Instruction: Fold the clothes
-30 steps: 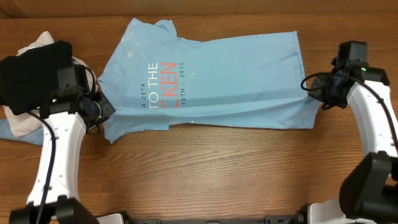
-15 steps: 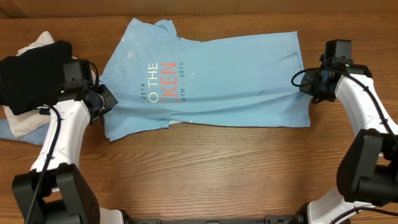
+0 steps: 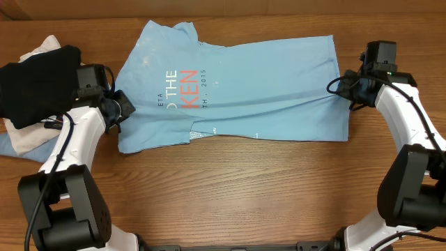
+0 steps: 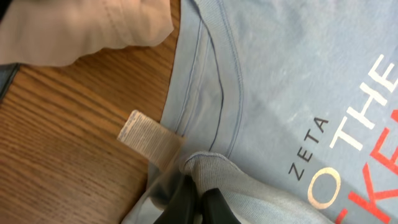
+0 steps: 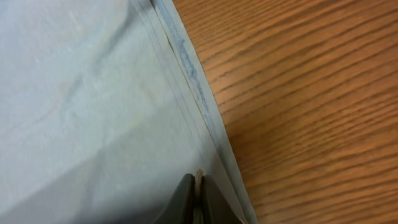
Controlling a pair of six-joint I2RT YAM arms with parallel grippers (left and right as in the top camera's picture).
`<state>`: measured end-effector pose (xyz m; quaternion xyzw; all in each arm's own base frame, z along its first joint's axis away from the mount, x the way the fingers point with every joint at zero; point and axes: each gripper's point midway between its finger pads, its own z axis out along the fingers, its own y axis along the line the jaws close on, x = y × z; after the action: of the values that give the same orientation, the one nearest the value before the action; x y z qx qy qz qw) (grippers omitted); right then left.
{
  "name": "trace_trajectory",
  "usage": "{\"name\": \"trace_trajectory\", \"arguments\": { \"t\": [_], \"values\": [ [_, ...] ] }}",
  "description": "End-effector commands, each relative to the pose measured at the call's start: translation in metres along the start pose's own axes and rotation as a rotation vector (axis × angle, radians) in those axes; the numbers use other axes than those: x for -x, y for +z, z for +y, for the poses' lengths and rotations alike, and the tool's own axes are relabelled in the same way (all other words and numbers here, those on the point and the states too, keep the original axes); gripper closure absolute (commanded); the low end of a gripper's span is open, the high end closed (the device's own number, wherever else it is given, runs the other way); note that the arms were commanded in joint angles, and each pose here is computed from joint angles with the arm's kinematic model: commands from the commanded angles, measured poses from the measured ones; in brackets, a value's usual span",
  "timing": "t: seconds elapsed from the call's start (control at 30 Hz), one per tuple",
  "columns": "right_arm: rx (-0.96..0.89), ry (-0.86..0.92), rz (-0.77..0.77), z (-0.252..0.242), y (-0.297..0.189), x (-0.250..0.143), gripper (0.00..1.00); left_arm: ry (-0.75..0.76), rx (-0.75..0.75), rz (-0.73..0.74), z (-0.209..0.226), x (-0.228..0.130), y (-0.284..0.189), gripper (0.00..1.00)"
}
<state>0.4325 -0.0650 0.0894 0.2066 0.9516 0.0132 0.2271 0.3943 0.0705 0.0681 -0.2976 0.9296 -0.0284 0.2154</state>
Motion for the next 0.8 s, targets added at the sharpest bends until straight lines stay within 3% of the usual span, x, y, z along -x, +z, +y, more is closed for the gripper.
{"name": "trace_trajectory", "arguments": {
  "t": [0.0, 0.33, 0.77],
  "values": [
    [0.009, -0.007, -0.014, 0.003, 0.000, 0.003, 0.94, -0.002, -0.004, 0.004, -0.003, -0.002, 0.005, 0.95],
    [0.008, -0.015, 0.006, 0.006, 0.021, -0.001, 0.94, -0.003, -0.029, -0.045, -0.009, 0.010, 0.005, 0.95],
    [0.061, -0.024, -0.155, 0.023, 0.019, 0.037, 0.94, 0.027, -0.050, -0.055, -0.024, 0.008, 0.006, 0.95]
  ]
}}
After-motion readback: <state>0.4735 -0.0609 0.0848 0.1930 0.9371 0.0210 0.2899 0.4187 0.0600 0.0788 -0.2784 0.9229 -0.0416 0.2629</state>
